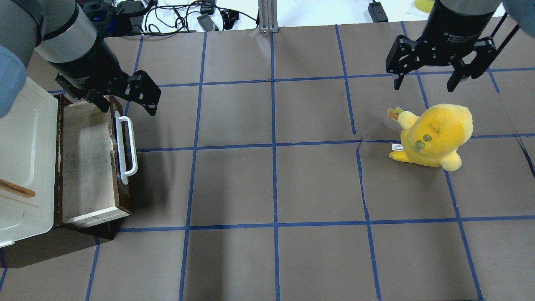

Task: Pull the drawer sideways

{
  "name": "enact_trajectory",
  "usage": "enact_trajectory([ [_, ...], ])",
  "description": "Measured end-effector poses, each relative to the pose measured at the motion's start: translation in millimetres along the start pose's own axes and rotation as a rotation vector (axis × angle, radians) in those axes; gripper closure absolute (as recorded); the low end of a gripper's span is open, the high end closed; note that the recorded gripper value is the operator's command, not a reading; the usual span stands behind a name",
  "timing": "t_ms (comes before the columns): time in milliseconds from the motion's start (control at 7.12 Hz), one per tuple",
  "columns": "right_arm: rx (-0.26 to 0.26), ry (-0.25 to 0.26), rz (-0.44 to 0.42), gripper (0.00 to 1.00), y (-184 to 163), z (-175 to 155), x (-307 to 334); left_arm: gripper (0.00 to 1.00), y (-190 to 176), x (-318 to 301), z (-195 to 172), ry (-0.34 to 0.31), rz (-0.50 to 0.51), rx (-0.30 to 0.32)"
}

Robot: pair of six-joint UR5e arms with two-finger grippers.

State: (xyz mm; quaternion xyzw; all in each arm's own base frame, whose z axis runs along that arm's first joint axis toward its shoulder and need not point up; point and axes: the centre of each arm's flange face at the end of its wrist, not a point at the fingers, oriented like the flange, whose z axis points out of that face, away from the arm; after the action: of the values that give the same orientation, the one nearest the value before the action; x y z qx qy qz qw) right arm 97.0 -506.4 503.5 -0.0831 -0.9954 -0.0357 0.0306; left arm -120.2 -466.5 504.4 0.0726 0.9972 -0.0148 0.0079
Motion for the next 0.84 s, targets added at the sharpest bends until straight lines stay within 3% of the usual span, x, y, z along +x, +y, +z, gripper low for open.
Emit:
enact_trajectory([
  [842,0.000,0.000,-0.001,0.00,0.2,0.0,-0.5,0.00,0.6,1.1,-1.1,0.006,0.008,0.008],
])
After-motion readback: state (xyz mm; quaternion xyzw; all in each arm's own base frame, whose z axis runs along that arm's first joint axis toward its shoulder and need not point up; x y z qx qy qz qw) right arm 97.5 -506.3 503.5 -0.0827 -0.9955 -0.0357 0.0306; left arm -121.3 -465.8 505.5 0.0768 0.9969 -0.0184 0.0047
